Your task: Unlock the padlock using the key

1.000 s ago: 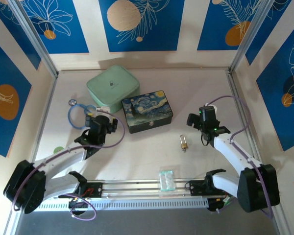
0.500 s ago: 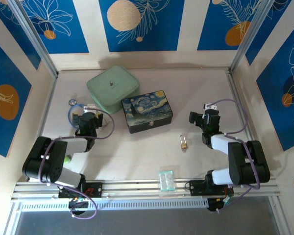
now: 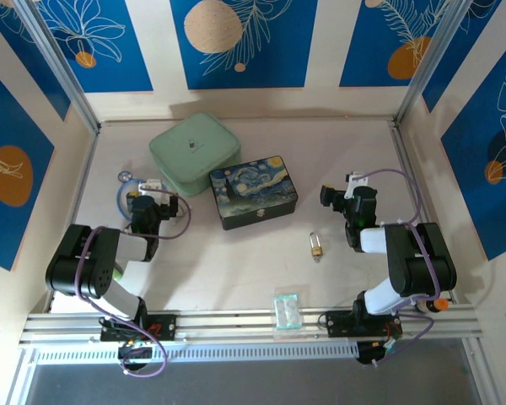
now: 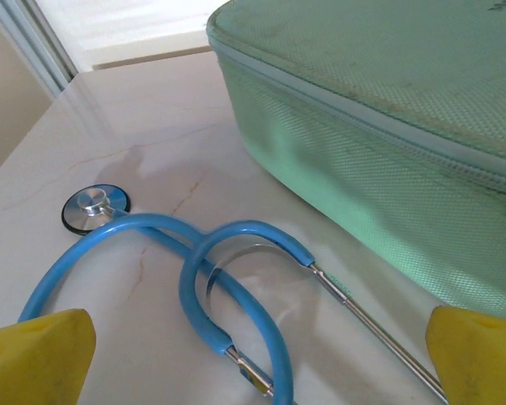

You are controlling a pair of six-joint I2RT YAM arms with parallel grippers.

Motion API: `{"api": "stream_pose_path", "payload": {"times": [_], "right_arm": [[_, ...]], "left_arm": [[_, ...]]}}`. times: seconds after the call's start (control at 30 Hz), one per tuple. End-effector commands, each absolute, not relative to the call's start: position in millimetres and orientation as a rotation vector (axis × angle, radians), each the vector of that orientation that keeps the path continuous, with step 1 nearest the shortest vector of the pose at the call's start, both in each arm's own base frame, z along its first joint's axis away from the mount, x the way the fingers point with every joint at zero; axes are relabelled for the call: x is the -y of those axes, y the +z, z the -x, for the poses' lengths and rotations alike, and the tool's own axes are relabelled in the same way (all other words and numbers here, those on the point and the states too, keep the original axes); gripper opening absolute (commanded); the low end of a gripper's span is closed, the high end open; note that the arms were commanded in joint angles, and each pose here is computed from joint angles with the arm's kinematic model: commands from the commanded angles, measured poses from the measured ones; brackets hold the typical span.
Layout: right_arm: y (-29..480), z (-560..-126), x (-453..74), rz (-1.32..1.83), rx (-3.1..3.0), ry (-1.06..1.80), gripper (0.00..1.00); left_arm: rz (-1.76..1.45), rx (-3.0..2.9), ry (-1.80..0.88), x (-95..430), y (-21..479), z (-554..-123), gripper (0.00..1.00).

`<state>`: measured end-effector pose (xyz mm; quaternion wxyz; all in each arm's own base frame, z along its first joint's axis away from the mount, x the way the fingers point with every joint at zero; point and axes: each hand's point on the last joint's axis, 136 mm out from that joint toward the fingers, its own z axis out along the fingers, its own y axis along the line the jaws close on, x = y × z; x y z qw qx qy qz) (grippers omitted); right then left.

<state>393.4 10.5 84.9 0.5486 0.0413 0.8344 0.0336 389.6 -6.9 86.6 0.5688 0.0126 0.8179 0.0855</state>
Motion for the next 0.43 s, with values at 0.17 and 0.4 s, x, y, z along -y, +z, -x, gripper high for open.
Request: {"api": "stream_pose_path", "payload": {"times": [0.17,0.4], "right_arm": [[95.6,-397.3,-12.3,-0.07,-1.932,0.083,0.99],[95.7,-396.6,-12.4,-0.067,-1.934,0.106,0.99]], "left_arm": [[-0.016,-1.887,0.147,7.7,93.9,-394.3,1.0],[-0.017,-1.883,0.148,7.7,94.2,-394.1,1.0]]}}
